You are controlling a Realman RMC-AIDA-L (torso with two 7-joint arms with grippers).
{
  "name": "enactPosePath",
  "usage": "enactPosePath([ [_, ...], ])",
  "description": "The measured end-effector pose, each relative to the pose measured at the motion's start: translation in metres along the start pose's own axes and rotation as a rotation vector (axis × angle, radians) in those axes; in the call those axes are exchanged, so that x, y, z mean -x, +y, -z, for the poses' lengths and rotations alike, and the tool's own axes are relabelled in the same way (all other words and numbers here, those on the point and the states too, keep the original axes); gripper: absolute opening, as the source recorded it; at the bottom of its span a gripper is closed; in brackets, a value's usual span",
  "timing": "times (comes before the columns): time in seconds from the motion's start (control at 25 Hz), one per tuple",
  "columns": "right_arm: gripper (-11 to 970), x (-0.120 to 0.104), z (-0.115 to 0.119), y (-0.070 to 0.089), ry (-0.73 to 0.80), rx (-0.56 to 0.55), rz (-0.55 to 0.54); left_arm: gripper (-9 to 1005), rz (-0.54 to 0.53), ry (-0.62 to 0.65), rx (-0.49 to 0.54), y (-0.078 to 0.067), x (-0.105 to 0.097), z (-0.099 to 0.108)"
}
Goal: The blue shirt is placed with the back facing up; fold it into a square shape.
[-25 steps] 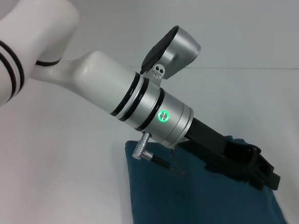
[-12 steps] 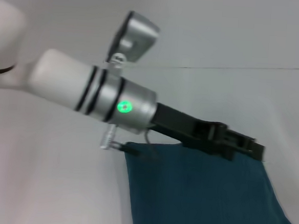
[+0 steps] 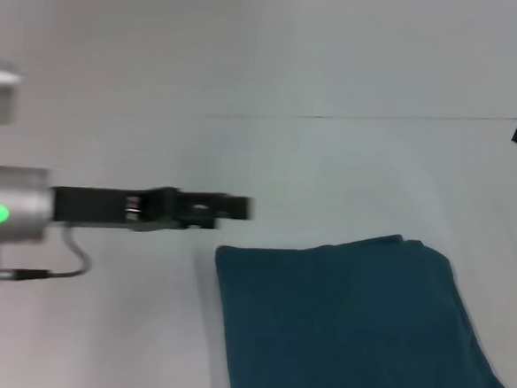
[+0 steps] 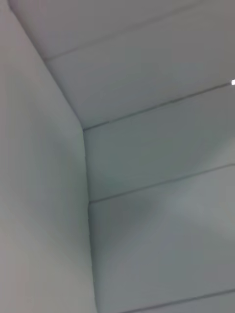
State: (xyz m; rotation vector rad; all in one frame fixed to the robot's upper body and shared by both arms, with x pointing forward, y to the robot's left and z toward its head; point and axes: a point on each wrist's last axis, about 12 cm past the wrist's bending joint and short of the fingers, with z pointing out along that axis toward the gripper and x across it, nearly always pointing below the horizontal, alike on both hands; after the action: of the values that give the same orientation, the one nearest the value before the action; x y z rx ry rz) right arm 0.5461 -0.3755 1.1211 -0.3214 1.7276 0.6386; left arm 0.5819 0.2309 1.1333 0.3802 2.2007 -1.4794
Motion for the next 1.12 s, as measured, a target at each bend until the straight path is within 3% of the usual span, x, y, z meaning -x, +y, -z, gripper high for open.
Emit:
enactPosePath([
  [0.12, 1, 0.012, 0.004, 0.005, 0.018, 0.056, 0.046, 947, 0.068, 0.016, 0.112, 0.013, -0.006, 0.021],
  [0.28, 2, 0.021, 0.009, 0.010, 0.087, 0.113, 0.123, 948, 0.116, 0.082, 0.211, 0.022, -0.010, 0.024],
  [0.64, 58, 0.016, 0.012, 0.029, 0.264, 0.288, 0.204, 944, 0.081, 0.189, 0.324, 0.027, -0.007, -0.019],
  [0.96, 179, 0.022, 0.019, 0.044, 0.488, 0.441, 0.097, 940, 0.057, 0.265, 0.380, 0.027, -0.005, -0.053],
  [1.12, 249, 0.016, 0.022, 0.045, 0.538, 0.452, 0.085, 938, 0.051, 0.267, 0.386, 0.024, -0.002, -0.061],
])
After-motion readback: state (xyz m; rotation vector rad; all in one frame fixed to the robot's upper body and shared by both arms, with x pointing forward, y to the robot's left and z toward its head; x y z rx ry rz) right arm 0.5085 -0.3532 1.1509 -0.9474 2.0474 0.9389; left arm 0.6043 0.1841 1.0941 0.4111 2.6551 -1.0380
